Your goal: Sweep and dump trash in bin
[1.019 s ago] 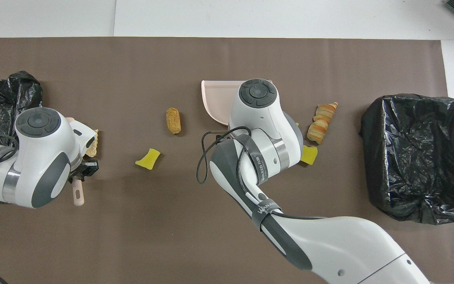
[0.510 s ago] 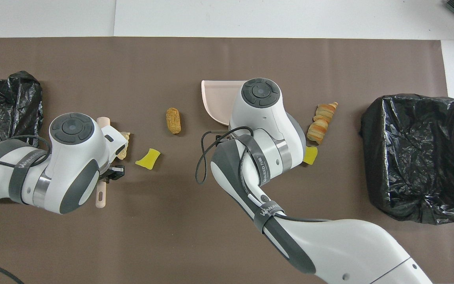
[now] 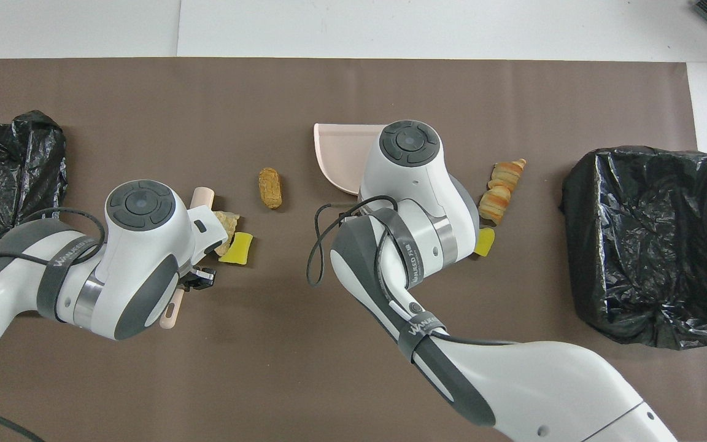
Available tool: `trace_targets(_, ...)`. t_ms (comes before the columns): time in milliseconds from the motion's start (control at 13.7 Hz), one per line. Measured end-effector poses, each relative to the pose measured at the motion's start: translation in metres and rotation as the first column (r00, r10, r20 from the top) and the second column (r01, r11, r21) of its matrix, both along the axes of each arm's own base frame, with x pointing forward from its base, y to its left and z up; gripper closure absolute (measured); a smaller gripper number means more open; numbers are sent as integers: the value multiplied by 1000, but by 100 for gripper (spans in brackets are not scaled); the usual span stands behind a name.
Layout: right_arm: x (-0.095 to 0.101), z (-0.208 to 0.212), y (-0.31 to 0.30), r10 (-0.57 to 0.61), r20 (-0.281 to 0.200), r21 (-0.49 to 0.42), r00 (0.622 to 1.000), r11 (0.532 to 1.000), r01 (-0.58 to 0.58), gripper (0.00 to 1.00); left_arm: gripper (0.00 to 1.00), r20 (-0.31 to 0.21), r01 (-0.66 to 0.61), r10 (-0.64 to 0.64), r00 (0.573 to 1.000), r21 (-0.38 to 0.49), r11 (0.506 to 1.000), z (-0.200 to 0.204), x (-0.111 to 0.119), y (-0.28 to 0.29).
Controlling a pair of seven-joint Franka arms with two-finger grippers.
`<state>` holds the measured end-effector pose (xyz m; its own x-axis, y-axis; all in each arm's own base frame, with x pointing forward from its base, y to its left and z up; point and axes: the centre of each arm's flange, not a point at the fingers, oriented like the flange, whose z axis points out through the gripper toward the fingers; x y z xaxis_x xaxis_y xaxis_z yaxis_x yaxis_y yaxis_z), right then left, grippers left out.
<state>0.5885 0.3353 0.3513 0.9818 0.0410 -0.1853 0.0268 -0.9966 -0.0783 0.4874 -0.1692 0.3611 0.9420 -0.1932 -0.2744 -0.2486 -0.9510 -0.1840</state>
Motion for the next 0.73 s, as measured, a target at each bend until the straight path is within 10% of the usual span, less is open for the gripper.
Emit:
trace_targets(437,-5,57,-40,310,81,57,947,947,-315,68,74,1,-160,160,987,75,984,34,-18,4)
trace_targets(728,-33,61,-78,617,61,-30,785,787,-616,68,74,107,-419,406,907,148,896,27,-40,-15)
